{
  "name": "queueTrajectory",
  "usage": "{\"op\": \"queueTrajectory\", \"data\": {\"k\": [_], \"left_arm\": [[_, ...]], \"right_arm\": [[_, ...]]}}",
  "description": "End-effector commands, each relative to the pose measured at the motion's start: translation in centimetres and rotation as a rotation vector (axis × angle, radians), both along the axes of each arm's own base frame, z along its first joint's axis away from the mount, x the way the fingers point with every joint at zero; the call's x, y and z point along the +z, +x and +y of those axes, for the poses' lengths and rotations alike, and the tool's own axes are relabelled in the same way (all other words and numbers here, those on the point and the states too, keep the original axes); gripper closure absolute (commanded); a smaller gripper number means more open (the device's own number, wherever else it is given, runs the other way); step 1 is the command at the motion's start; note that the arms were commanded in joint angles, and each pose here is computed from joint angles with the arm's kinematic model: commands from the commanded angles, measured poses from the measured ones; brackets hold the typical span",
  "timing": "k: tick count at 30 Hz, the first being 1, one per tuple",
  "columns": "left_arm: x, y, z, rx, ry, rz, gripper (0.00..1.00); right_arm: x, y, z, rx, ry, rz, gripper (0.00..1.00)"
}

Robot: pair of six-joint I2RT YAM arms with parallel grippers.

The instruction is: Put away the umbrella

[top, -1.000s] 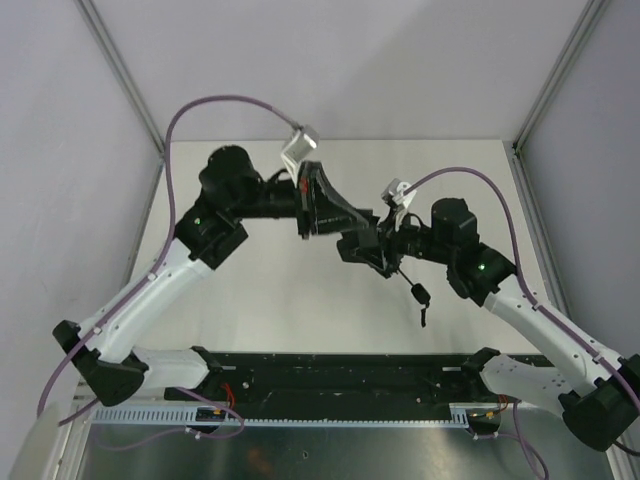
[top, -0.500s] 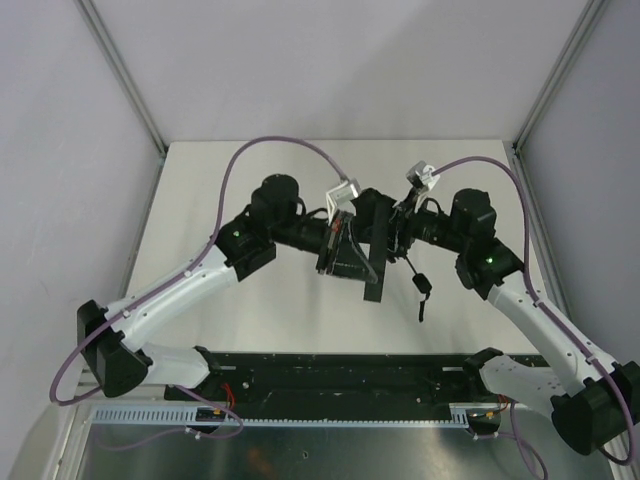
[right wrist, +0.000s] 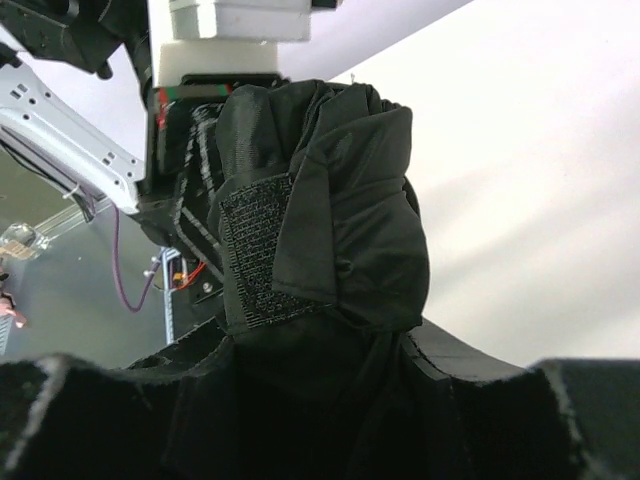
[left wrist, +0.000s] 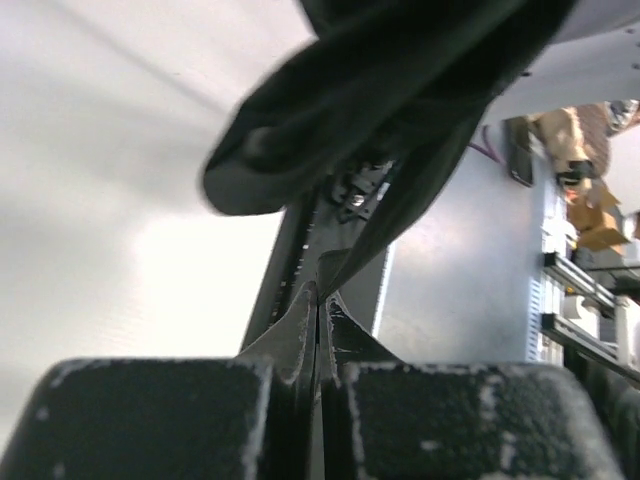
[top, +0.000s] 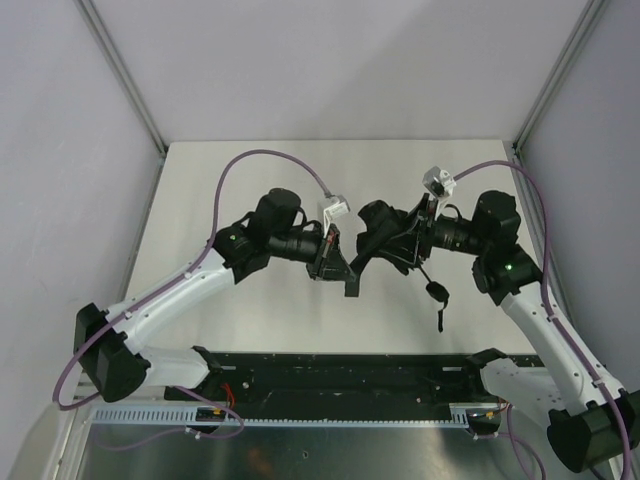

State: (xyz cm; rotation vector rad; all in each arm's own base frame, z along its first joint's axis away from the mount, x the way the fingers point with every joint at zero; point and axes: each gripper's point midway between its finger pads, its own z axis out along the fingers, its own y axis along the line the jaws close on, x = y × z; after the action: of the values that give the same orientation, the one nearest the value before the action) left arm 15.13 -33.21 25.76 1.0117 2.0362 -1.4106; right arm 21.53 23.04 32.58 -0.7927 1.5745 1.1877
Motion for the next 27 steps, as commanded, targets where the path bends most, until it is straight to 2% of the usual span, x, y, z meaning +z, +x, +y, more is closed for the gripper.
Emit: {"op": "queueTrajectory", "data": {"k": [1,9,13,15,17,21,23,27], "left_arm": [[-1.8,2.7,2.7,0.120,0.143,-0.114,1.00],[-1.6,5.0,4.2,0.172,0.195,-0.313,1.00],[-1.5,5.3,4.3,0.174,0.198,-0.344,1.00],[-2.0,6.0,4.5,0.211,0.220,-0.329,0.90],[-2.3,6.2,4.6,0.237,0.224,-0.299,0.76],[-1.4,6.3,5.4,0.297,0.153,-0.237,0.48],[-0.5,6.2,6.2,0.330,0.103,-0.202,0.41],[1.3,6.0,8.0,0.444,0.010,-0.065,0.35]], "right_arm": [[2.4,-1.5,-0.6,0.013,0.032,-0.071,1.00],[1.9,-1.7,-0.3,0.017,0.018,-0.059,1.00],[2.0,-0.4,-0.4,-0.041,0.015,-0.064,1.00],[2.1,0.4,-0.4,-0.069,0.003,-0.073,1.00],[2.0,1.2,-0.4,-0.096,-0.024,-0.084,1.00],[1.4,2.8,-0.5,-0.135,-0.088,-0.110,1.00],[1.1,3.6,-0.6,-0.155,-0.118,-0.120,1.00],[0.5,5.1,-1.0,-0.200,-0.196,-0.154,1.00]]}}
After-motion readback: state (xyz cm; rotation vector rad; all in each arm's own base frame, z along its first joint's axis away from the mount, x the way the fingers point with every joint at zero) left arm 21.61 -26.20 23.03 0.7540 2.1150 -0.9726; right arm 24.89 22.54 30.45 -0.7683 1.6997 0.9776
